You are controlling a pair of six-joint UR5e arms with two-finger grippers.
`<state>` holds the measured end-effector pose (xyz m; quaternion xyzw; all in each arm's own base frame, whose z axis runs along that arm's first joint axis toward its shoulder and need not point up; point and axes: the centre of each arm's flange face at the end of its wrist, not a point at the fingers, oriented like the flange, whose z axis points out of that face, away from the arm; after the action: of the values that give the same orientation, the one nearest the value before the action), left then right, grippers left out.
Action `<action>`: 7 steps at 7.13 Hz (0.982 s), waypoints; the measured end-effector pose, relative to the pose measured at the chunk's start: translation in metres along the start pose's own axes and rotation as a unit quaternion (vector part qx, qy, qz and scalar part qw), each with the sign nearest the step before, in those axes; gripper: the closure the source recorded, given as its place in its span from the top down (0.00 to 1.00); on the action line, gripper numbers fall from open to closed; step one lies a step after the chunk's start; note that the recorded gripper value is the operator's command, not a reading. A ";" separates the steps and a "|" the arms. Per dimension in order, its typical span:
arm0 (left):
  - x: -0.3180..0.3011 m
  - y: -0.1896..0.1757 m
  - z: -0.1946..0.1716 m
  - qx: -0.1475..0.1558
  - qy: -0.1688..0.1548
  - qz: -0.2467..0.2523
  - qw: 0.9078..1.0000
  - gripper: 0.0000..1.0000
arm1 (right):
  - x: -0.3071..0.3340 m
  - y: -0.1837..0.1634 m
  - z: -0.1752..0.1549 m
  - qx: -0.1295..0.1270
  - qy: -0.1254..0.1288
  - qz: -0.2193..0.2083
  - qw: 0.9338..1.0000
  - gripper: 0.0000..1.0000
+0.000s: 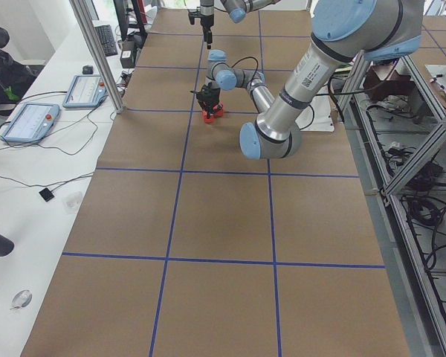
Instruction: Form red blocks into L shape at center
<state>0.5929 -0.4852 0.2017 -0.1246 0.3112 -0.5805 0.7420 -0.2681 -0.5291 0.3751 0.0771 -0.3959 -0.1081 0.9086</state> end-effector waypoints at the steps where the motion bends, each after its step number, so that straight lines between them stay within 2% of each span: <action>1: 0.000 0.001 0.000 -0.003 0.002 0.001 1.000 0.00 | 0.000 0.000 0.000 0.000 0.000 0.000 1.000 0.99; 4: 0.011 -0.009 -0.004 -0.005 0.012 -0.003 1.000 0.00 | 0.000 -0.001 -0.001 0.001 0.000 0.000 1.000 0.99; 7: 0.047 -0.058 -0.023 0.018 0.023 0.004 1.000 0.00 | 0.006 -0.010 -0.015 0.010 0.000 0.010 1.000 0.99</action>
<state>0.5397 -0.5425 0.2010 -0.0967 0.3185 -0.5860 0.7388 -0.2538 -0.5397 0.3669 0.0822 -0.3977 -0.0953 0.9088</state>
